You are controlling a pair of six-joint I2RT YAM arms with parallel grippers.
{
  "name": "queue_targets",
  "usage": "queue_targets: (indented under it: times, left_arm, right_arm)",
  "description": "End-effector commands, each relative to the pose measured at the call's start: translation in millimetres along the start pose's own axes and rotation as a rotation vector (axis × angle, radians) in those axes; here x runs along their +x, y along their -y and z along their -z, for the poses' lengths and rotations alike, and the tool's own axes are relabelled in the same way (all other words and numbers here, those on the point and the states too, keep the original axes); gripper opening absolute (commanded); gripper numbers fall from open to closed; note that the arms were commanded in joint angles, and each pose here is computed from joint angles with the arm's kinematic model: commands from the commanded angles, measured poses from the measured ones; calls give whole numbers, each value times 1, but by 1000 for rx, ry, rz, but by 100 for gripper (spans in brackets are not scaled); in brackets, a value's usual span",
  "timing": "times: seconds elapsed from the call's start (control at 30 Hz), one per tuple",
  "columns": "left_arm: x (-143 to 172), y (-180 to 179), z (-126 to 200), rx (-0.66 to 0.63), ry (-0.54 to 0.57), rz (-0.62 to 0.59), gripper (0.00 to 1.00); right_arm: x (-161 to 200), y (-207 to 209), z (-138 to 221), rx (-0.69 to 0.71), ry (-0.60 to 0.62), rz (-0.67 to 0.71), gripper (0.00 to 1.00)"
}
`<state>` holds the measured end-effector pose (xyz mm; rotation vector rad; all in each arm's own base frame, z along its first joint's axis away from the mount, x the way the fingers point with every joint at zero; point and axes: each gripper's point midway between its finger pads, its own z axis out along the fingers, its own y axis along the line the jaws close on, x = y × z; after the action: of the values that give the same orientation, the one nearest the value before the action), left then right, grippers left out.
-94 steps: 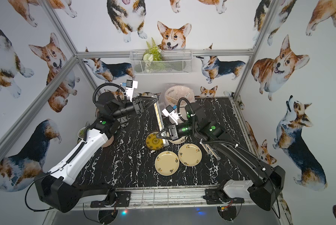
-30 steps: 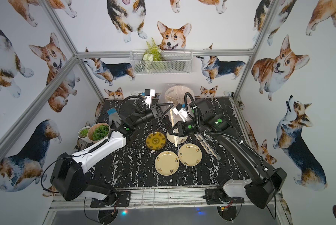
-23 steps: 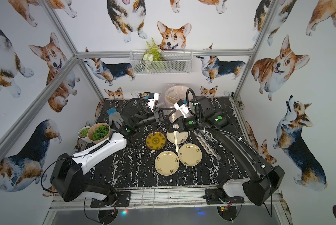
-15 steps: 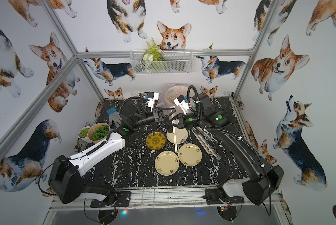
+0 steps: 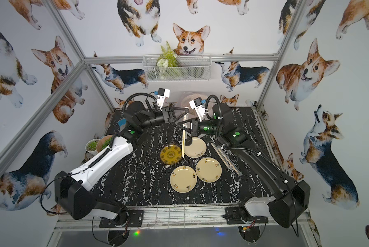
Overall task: Remove the packaging of disposable chopsticks
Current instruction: Remove the packet bag from the disposable chopsticks.
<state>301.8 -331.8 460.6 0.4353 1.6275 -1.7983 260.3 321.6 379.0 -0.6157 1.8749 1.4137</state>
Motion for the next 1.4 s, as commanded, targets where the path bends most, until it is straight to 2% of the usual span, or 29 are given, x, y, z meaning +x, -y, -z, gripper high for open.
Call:
queue_targets:
  times: [0.0,0.07,0.17,0.37,0.47,0.6,0.7,0.83,1.03,1.37]
  left_arm:
    - [-30,39,11,119,41,-37,52]
    - [-41,47,19,142,70,-42,55]
    - [-34,47,30,140,49,-71,55]
    - [35,6,51,58,-110,-143,51]
    - [63,6,58,96,-150,-169,51]
    - [89,18,51,161,-233,-190,51]
    - [95,17,45,173,-264,-177,47]
    - [100,19,42,201,-296,-168,41]
    - [108,1,43,129,-306,-159,50]
    - [115,-17,46,54,-303,-151,50]
  right_arm:
    - [4,9,-2,37,38,-24,0]
    - [9,11,2,50,38,-29,0]
    - [5,8,10,72,53,-2,0]
    - [-31,-4,30,57,121,15,0]
    - [-44,-15,36,55,137,49,0]
    - [-54,-27,35,1,158,50,0]
    - [-56,-33,31,-53,159,25,0]
    - [-56,-33,31,-56,162,16,0]
    - [-58,-43,34,-83,169,21,0]
    - [-56,-45,35,-83,180,13,0]
